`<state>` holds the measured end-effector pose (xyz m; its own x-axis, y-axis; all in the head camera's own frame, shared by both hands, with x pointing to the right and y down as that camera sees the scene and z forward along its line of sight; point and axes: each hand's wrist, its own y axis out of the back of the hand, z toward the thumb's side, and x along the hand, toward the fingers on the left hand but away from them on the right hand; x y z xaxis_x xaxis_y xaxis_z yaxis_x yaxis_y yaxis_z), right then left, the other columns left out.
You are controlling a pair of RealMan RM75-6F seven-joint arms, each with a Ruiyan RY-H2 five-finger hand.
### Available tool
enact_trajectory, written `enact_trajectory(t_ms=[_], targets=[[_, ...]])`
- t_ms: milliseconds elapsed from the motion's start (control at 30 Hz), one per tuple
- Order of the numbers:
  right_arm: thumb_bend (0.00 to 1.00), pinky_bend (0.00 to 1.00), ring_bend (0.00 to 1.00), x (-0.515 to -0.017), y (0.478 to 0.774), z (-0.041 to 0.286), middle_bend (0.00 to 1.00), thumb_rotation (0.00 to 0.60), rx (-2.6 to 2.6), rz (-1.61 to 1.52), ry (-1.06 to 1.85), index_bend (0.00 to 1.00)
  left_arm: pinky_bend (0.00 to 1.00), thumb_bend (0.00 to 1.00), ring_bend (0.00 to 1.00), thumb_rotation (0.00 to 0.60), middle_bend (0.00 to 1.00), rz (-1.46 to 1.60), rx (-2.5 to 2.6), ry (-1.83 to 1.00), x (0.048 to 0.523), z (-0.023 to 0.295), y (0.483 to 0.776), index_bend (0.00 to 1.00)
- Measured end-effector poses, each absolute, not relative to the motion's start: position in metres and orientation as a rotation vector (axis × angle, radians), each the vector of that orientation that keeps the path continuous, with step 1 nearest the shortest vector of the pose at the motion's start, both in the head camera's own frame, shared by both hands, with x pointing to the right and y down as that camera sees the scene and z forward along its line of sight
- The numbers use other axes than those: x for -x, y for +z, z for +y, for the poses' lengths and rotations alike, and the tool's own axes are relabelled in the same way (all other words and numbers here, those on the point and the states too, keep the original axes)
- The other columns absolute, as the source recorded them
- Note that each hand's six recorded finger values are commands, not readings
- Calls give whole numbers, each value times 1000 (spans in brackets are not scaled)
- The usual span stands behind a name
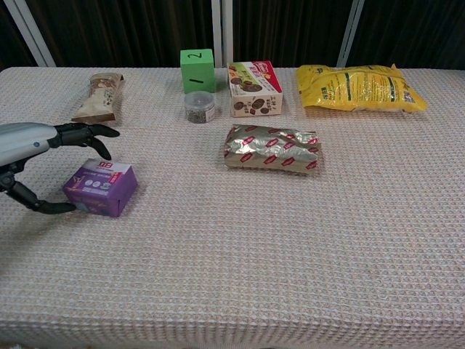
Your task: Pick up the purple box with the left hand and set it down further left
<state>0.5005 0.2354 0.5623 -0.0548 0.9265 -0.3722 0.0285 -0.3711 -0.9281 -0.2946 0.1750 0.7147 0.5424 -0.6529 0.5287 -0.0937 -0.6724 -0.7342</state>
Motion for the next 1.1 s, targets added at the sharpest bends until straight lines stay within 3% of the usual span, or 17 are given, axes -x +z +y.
enact_trajectory(t_ms=[300,467,867,1100], targets=[[280,0,0,-498,567,236,0,600,1481,-1050,1532,0,164,317,98,600,462,650,2181,-1075,291,175,715,55],[279,0,0,-502,567,237,0,600,1476,-1052,1545,0,167,337,192,600,610,706,2183,-1050,291,169,710,72],[280,0,0,-498,573,233,0,600,1497,-1040,1542,0,166,337,311,600,764,602,1869,-1009,303,147,660,75],[281,0,0,-499,573,234,0,600,1500,-1043,1541,0,167,338,326,600,776,462,1724,-1086,306,143,636,84]])
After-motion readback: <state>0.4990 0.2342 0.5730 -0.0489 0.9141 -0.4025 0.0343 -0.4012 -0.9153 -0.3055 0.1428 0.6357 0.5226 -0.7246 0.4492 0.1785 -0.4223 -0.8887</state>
